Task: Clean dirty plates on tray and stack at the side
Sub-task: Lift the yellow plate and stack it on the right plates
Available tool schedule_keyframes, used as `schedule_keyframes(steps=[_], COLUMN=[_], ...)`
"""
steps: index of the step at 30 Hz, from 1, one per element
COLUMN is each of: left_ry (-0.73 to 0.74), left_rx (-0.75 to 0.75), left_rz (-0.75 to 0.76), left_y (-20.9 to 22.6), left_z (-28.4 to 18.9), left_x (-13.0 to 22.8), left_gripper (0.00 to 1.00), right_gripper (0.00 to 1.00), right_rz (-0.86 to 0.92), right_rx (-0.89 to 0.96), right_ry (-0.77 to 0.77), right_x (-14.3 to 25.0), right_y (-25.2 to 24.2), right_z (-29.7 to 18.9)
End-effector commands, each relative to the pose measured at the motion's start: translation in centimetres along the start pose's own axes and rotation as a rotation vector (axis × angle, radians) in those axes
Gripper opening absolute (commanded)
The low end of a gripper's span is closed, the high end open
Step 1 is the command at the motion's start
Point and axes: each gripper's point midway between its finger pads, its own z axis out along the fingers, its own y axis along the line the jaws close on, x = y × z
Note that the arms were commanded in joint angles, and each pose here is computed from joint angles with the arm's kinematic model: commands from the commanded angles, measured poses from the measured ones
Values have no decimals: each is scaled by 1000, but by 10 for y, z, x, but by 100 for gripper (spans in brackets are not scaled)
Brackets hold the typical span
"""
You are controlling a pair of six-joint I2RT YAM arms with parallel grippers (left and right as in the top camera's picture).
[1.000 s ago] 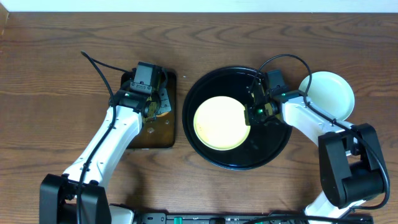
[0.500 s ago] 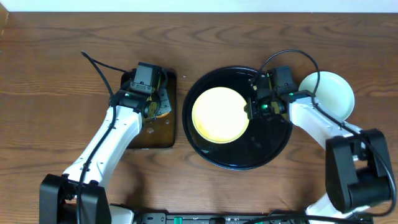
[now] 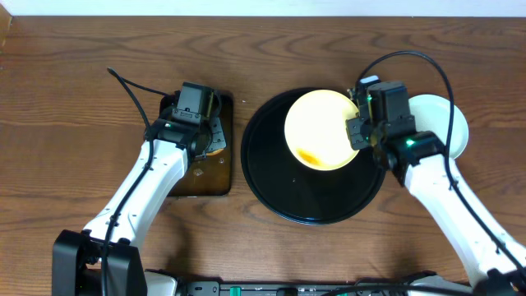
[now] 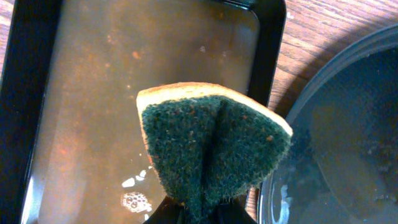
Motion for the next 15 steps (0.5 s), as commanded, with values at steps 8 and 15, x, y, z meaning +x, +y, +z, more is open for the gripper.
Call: schedule_keyframes(steps=[8,15], left_ry=[-5,-5], left_rx=[-8,-8], left_rz=[11,11], left_y=[2,2], left_z=[0,0], left_x=[-1,-1], left_gripper=[12,12], right_gripper=[1,1], right_rz=[-514,-735], right_rx=[252,267], right_ry=[41,95], right_x=[6,13], right_y=[19,22], right_z=[-35,-38])
